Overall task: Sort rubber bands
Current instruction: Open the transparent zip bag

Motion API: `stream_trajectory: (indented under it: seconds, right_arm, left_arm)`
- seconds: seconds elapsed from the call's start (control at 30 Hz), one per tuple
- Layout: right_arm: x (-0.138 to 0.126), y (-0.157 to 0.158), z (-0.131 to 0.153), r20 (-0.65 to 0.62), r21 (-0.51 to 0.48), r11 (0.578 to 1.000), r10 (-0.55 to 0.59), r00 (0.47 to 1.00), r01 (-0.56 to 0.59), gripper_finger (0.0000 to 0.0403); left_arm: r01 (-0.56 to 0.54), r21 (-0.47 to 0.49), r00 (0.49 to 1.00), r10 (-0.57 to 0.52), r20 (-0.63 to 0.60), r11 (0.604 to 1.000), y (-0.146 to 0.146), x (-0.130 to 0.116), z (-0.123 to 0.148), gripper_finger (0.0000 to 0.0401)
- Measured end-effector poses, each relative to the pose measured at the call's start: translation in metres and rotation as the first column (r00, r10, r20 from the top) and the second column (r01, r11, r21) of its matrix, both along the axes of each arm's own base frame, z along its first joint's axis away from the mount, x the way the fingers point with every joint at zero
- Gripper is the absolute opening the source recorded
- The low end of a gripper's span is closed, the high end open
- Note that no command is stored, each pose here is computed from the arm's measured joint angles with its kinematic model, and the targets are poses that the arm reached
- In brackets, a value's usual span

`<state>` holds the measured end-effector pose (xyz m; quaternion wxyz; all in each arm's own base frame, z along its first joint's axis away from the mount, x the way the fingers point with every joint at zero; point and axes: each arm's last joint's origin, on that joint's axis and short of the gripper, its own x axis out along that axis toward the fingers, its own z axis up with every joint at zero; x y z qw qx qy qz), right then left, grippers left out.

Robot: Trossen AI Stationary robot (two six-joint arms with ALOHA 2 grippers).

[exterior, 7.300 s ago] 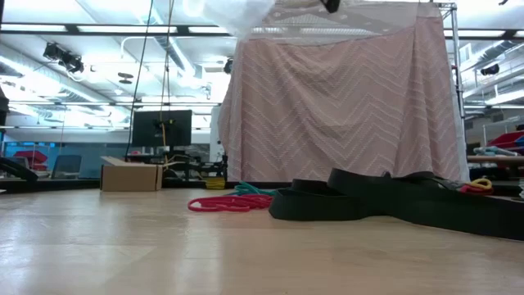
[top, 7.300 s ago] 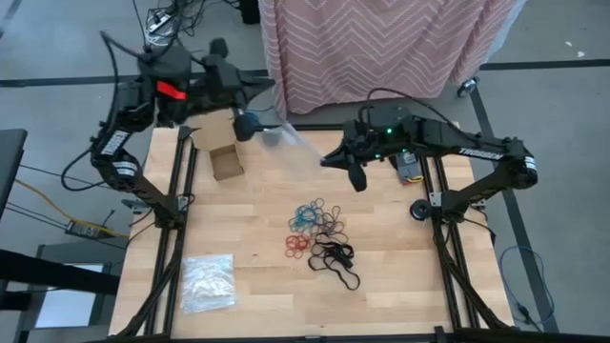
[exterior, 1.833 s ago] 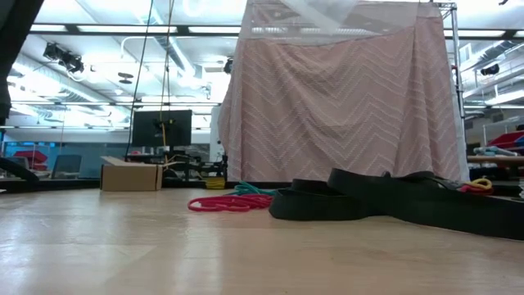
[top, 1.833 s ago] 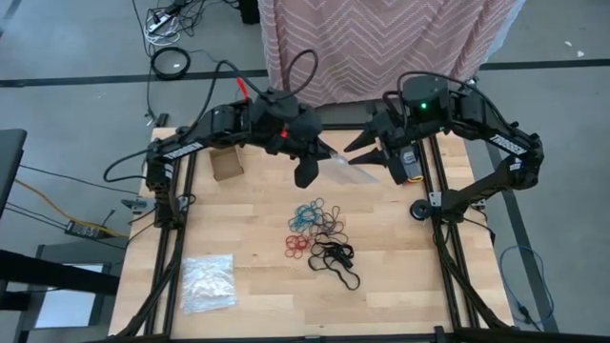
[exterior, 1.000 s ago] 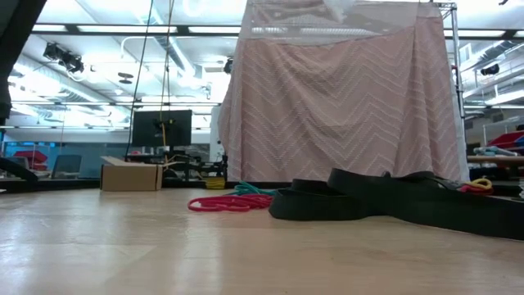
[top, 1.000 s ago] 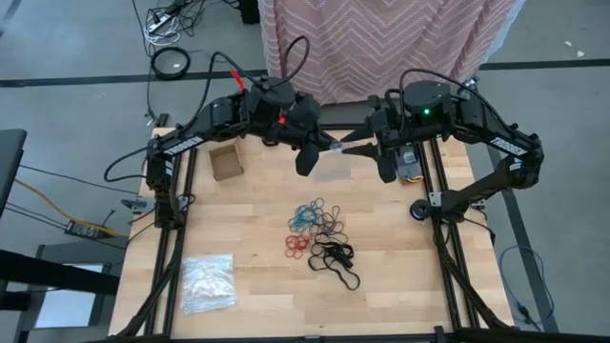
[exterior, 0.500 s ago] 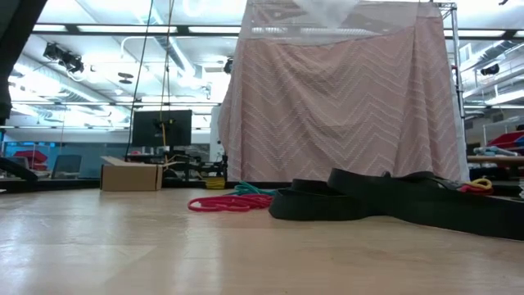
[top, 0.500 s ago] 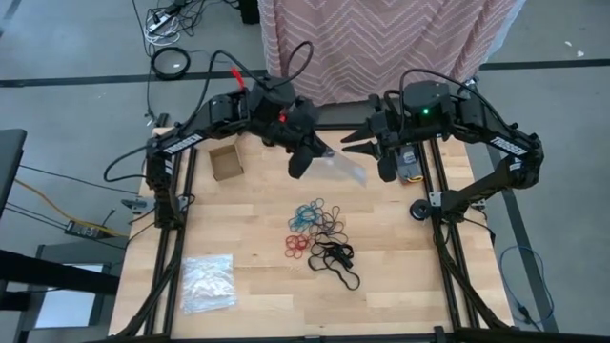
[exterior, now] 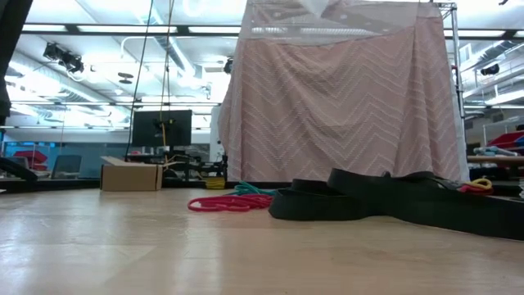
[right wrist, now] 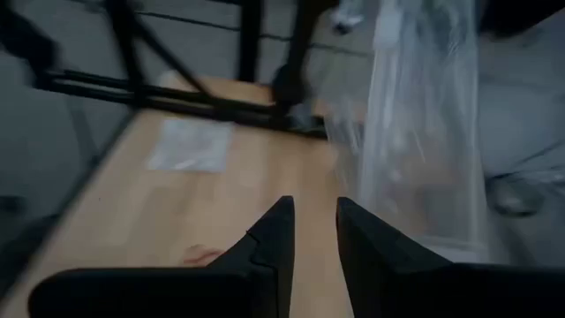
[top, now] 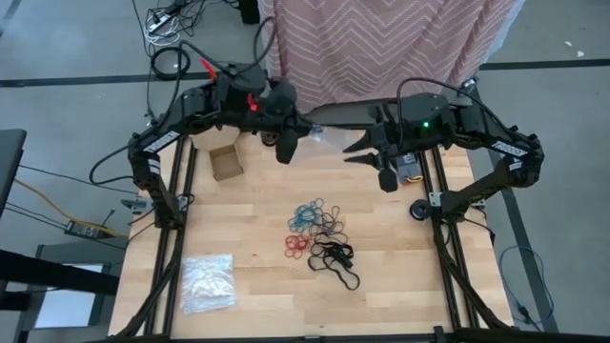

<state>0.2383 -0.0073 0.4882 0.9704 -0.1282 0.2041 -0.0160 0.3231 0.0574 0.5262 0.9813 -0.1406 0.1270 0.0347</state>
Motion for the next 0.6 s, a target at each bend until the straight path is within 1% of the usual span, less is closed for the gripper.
stream_trajectory:
  seconds: [0.13,0.23,0.37,0.43,0.53,0.6]
  right_arm:
    - [0.002,0.004,0.005,0.047,-0.152,0.986,-0.066,0.997,0.073,0.0093]
    - [0.003,0.007,0.010,0.085,-0.224,0.970,-0.072,0.994,0.090,0.0113]
    - [0.008,0.009,0.013,0.118,-0.272,0.959,-0.053,0.992,0.084,0.0148]
    - [0.012,0.008,0.011,0.119,-0.294,0.949,-0.078,0.990,0.111,0.0164]
    - [0.019,0.006,0.011,0.138,-0.318,0.925,-0.170,0.976,0.206,0.0178]
    - [0.023,0.004,0.011,0.165,-0.324,0.900,-0.249,0.954,0.291,0.0176]
  left_arm:
    - [-0.003,-0.006,0.999,0.003,0.045,1.000,0.000,0.001,0.004,0.0000]
    - [-0.006,-0.017,0.998,0.007,0.070,1.000,0.000,0.002,0.007,0.0000]
    - [-0.014,-0.032,0.995,0.017,0.098,0.999,0.001,0.002,0.009,0.0000]
    - [-0.018,-0.035,0.992,0.022,0.123,0.999,0.001,0.003,0.011,0.0000]
    - [-0.019,-0.046,0.988,0.026,0.154,0.999,0.002,0.004,0.014,0.0000]
    - [-0.021,-0.054,0.987,0.029,0.157,0.998,0.002,0.005,0.014,0.0000]
